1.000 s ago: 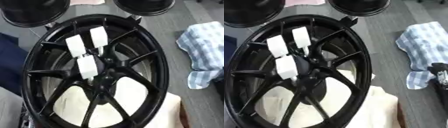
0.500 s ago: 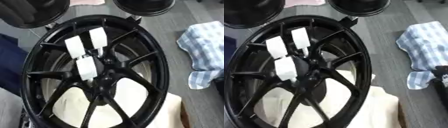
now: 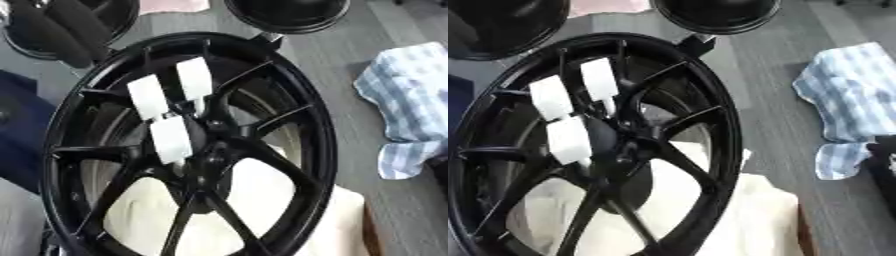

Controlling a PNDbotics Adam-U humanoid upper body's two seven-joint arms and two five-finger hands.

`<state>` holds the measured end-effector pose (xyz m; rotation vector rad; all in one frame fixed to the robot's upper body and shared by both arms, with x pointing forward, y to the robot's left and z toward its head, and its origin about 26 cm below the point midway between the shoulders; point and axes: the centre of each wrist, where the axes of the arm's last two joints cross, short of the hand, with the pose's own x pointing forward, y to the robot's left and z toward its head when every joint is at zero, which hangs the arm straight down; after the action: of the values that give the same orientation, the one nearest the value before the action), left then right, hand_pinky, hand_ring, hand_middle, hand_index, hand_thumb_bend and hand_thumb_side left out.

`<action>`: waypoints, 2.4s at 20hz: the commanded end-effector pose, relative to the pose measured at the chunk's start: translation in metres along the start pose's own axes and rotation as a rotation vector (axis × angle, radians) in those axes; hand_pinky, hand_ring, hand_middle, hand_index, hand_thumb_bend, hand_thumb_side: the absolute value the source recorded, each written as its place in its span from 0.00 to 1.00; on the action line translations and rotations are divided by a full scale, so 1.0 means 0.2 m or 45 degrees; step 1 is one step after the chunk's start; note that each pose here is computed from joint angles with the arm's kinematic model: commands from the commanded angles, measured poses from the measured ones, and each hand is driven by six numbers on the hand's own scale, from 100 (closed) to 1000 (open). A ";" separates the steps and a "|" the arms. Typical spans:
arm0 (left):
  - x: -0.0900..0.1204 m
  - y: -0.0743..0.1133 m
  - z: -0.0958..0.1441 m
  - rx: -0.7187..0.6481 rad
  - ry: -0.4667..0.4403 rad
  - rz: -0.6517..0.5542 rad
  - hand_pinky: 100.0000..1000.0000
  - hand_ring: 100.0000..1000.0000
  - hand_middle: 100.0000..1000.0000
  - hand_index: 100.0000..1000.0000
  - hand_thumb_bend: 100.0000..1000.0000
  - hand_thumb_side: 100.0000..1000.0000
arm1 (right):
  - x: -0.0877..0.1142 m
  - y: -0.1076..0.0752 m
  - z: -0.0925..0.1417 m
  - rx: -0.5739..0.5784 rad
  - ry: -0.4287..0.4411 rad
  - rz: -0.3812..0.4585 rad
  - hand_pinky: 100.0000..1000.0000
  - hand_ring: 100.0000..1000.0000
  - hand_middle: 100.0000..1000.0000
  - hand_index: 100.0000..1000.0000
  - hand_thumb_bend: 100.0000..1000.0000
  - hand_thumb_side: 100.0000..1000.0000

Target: Pull the pin out of the wheel hub.

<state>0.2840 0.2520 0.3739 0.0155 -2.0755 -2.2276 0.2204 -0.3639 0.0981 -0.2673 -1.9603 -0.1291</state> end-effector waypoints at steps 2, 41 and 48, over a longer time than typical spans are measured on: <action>0.02 0.03 -0.01 -0.294 -0.182 -0.224 0.84 0.86 0.75 0.83 0.00 0.43 | 0.04 -0.01 -0.02 0.029 -0.026 0.018 0.82 0.67 0.61 0.55 0.09 0.39; -0.03 -0.10 -0.04 -0.356 0.193 -0.476 0.86 0.87 0.73 0.84 0.17 0.06 | 0.02 0.12 -0.05 0.096 0.015 -0.064 0.82 0.66 0.59 0.54 0.10 0.41; -0.03 -0.10 -0.03 -0.344 0.233 -0.507 0.85 0.86 0.76 0.85 0.19 0.06 | 0.02 0.14 -0.04 0.100 0.022 -0.070 0.82 0.67 0.59 0.54 0.09 0.41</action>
<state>0.2934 0.2452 0.3450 0.5990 -1.8787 -2.4300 0.2350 -0.3391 0.0980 -0.1555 -1.9346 -0.1058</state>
